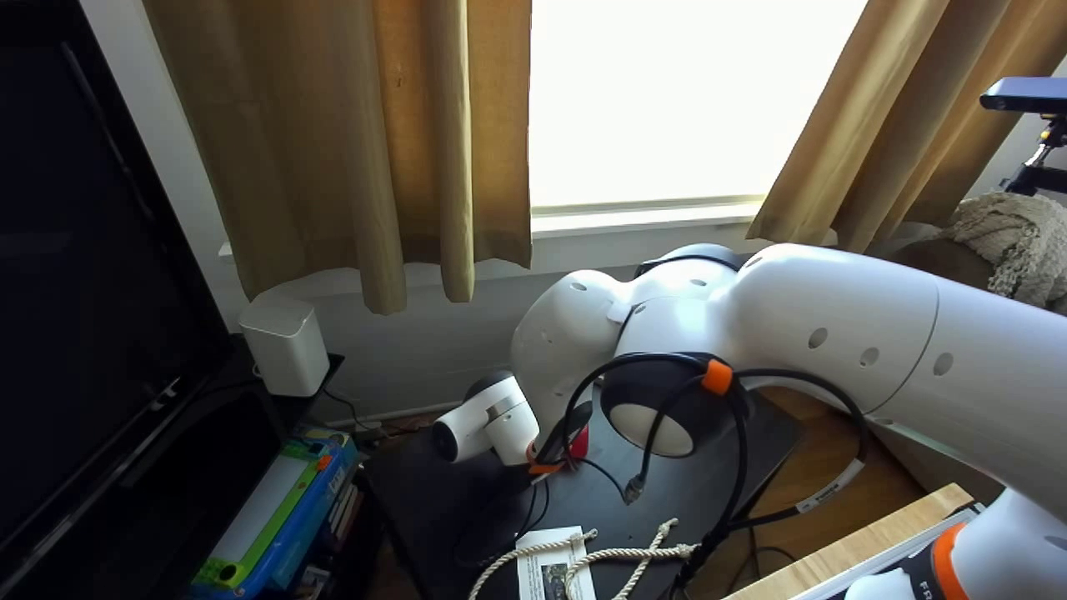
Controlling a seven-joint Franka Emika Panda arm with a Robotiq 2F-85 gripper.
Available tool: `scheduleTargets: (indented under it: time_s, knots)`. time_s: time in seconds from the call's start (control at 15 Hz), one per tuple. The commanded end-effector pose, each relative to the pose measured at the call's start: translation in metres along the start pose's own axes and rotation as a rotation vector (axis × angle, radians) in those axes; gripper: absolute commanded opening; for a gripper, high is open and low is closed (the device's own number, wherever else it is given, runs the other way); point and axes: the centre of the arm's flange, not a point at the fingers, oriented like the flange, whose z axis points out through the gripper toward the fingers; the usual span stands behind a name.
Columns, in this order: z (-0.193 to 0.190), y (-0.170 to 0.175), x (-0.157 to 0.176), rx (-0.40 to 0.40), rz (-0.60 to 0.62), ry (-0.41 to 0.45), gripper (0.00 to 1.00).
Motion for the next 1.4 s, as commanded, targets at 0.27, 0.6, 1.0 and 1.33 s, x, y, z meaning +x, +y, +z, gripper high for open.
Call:
scheduleTargets:
  time_s: [0.27, 0.6, 1.0, 1.33]
  knots:
    - [0.022, -0.014, -0.052, 0.009, -0.005, -0.010, 0.93]
    - [0.022, -0.012, -0.055, 0.004, -0.009, -0.024, 1.00]
    - [0.020, -0.015, -0.045, -0.011, 0.009, -0.057, 0.96]
    - [0.022, -0.030, 0.004, -0.063, 0.048, -0.135, 1.00]
